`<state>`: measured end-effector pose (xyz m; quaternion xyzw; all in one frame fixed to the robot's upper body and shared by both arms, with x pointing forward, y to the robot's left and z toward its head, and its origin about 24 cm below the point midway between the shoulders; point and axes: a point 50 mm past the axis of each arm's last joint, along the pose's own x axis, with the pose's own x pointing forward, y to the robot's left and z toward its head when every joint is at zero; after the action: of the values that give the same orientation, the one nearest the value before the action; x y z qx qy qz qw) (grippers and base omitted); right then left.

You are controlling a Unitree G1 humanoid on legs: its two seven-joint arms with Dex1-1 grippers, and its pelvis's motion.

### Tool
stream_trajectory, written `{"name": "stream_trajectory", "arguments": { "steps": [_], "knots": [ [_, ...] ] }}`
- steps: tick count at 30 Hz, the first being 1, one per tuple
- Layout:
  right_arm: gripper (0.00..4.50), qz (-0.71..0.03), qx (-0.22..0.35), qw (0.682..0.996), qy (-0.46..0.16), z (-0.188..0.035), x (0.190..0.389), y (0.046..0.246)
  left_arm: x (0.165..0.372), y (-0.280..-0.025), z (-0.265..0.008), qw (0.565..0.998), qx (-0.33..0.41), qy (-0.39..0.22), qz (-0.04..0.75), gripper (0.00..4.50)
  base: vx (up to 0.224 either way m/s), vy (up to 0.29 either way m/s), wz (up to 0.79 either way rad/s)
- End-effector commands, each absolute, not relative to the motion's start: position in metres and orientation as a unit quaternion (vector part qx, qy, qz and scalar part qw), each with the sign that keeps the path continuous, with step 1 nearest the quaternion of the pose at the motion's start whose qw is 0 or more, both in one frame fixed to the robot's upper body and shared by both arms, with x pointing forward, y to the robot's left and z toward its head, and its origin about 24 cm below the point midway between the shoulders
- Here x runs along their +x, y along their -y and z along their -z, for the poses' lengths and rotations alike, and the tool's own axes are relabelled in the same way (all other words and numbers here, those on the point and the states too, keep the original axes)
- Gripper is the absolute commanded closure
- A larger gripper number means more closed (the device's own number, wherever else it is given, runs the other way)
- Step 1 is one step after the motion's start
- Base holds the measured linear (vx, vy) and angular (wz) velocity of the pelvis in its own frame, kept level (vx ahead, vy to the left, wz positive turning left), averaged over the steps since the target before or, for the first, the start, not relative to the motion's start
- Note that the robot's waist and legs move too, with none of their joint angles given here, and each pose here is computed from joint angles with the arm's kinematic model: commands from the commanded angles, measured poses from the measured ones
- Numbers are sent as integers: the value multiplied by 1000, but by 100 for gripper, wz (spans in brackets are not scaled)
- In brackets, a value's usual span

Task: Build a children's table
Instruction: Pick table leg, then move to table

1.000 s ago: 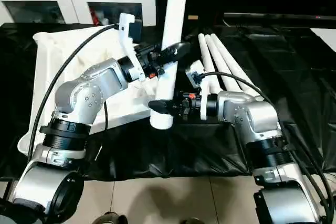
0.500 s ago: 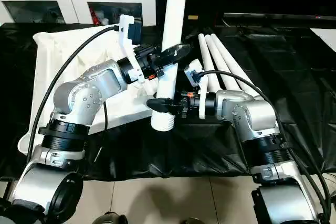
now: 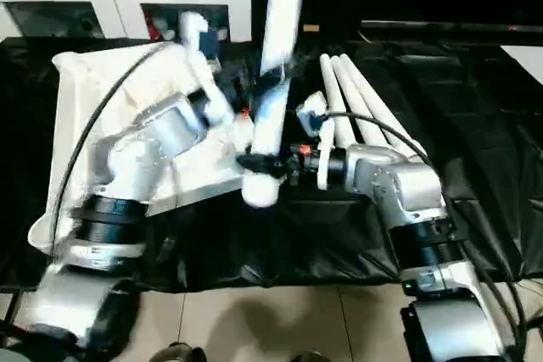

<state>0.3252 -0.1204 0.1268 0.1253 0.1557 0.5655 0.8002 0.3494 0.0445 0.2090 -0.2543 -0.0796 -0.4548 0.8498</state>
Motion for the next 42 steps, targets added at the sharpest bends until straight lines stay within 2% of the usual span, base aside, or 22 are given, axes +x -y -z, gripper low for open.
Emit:
{"name": "stream_trajectory", "arguments": {
  "steps": [1,2,4,6,7,8,9,10,12,17,21,25,26,27,28,30,34,37,40,42],
  "knots": [
    [261,-536,133,824,-122,-132,329,128,358,-54,-225,870,-258,126,402,100,0,0,0],
    [261,-524,136,833,-112,-134,330,130,361,-57,-228,878,-254,133,384,100,0,0,0],
    [261,-478,146,862,-79,-139,336,140,373,-68,-236,903,-200,155,347,92,0,0,0],
    [261,-450,138,880,-66,-141,338,146,383,-75,-236,927,-176,138,301,60,0,0,0],
    [261,-435,132,888,-63,-141,339,149,389,-80,-235,942,-155,132,268,60,0,0,0],
    [261,-435,132,889,-62,-141,339,149,390,-81,-235,942,-155,132,267,58,0,0,0],
    [261,-402,113,907,-59,-139,341,155,400,-90,-234,966,-95,130,204,49,0,0,0],
    [261,-384,101,916,-55,-138,343,156,405,-96,-232,973,-77,124,179,49,0,0,0],
    [261,-379,99,918,-54,-138,343,156,406,-97,-231,974,-80,119,176,23,0,0,0],
    [261,-315,50,947,-30,-135,344,160,413,-119,-214,978,-38,93,185,10,0,0,0],
    [261,-257,52,965,-22,-128,334,158,403,-145,-180,980,-10,40,194,10,0,0,0],
    [261,-216,45,975,-32,-113,312,152,362,-175,-150,982,-17,45,183,10,0,0,0],
    [261,-215,44,975,-31,-112,309,152,357,-178,-147,983,-21,45,178,10,0,0,0],
    [261,-211,29,977,-17,-111,302,150,341,-184,-139,983,-28,43,175,10,0,0,0],
    [261,-211,27,977,-17,-111,302,150,340,-184,-138,983,-28,43,174,10,0,0,0],
    [261,-205,-5,979,-12,-106,298,152,324,-187,-124,989,-24,38,139,10,0,0,0],
    [261,-171,-12,985,-19,-99,300,158,311,-185,-100,995,2,20,99,10,-23,-19,29],
    [261,-140,13,990,-32,-99,309,160,306,-179,-94,996,27,-4,80,10,-25,-110,54],
    [261,-137,-11,990,-30,-102,311,153,309,-183,-90,998,14,-28,61,10,-22,-265,33],
    [261,-116,-17,993,-32,-97,310,152,308,-182,-92,997,24,-17,77,10,-62,-292,12]
  ]
}}
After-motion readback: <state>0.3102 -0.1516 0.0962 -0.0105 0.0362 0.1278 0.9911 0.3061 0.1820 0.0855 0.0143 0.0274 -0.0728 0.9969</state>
